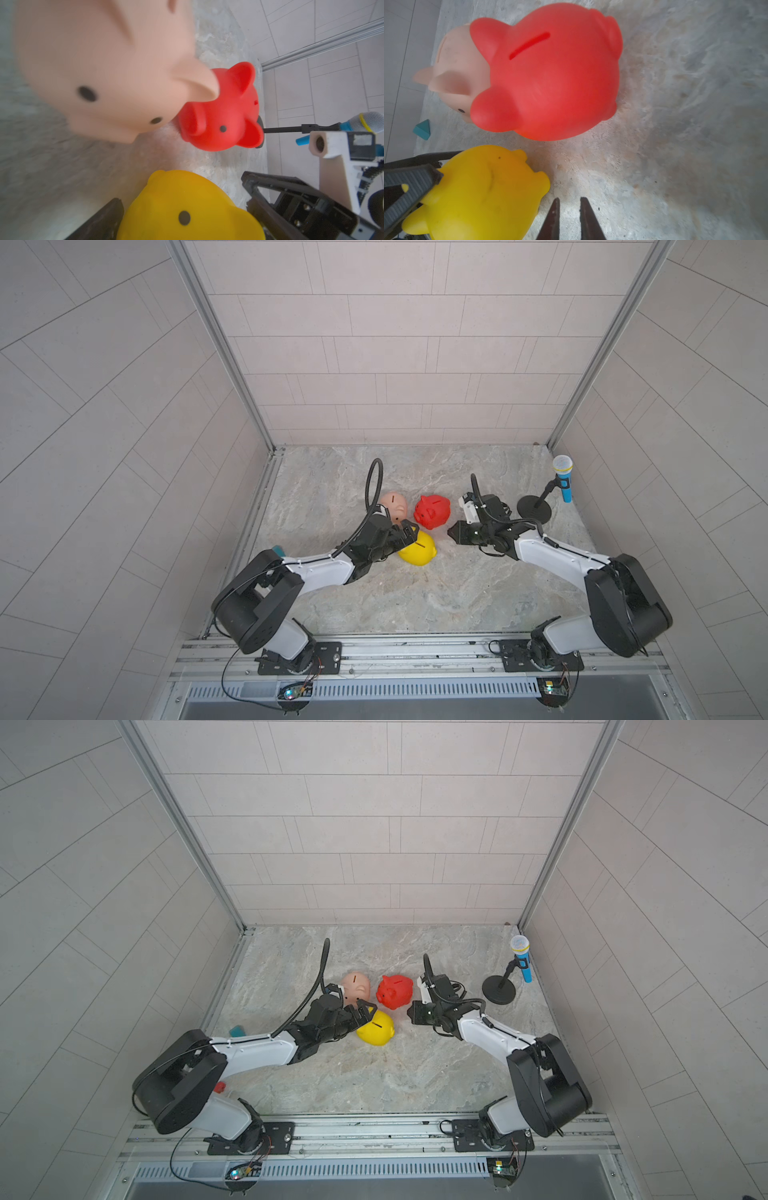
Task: Open piggy banks
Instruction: Move the piggy bank to the center of the board.
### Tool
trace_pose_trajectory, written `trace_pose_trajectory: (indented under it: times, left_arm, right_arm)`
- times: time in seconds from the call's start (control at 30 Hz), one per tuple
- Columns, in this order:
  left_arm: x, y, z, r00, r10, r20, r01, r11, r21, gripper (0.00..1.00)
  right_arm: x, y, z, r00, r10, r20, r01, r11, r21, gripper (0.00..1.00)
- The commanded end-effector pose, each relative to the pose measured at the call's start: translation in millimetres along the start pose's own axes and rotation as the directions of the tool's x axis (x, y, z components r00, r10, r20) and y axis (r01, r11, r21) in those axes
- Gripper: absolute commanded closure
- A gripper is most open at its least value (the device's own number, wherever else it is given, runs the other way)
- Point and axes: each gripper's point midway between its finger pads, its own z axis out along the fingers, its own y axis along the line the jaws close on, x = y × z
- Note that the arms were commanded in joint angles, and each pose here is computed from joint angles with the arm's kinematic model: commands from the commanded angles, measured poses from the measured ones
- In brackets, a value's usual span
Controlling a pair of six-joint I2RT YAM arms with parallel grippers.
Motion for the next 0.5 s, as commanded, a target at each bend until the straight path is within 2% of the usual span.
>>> trace_pose_trajectory:
  times: [0.0, 0.17, 0.33, 0.47]
  left_arm:
    - [-15, -50, 10, 0.998, 0.051, 0.027, -0.055, 0.985, 0.161, 0.00]
    - [-14, -65, 17, 0.996, 0.084, 0.000, -0.082, 0.974, 0.209, 0.00]
    - [-12, -60, 12, 0.991, 0.130, -0.012, -0.126, 0.978, 0.168, 0.00]
    - [-10, -51, 16, 0.992, 0.120, -0.027, -0.115, 0.984, 0.139, 0.00]
  right_arm:
    - [13, -20, -3, 1.000, 0.004, -0.019, -0.003, 0.996, 0.084, 0.82]
    - [10, -18, 4, 1.000, -0.004, -0.010, 0.004, 0.998, 0.067, 0.83]
    - [4, -15, 8, 1.000, -0.021, -0.004, 0.021, 0.998, 0.053, 0.84]
    - [-2, -10, 11, 0.999, -0.036, -0.004, 0.036, 0.999, 0.040, 0.84]
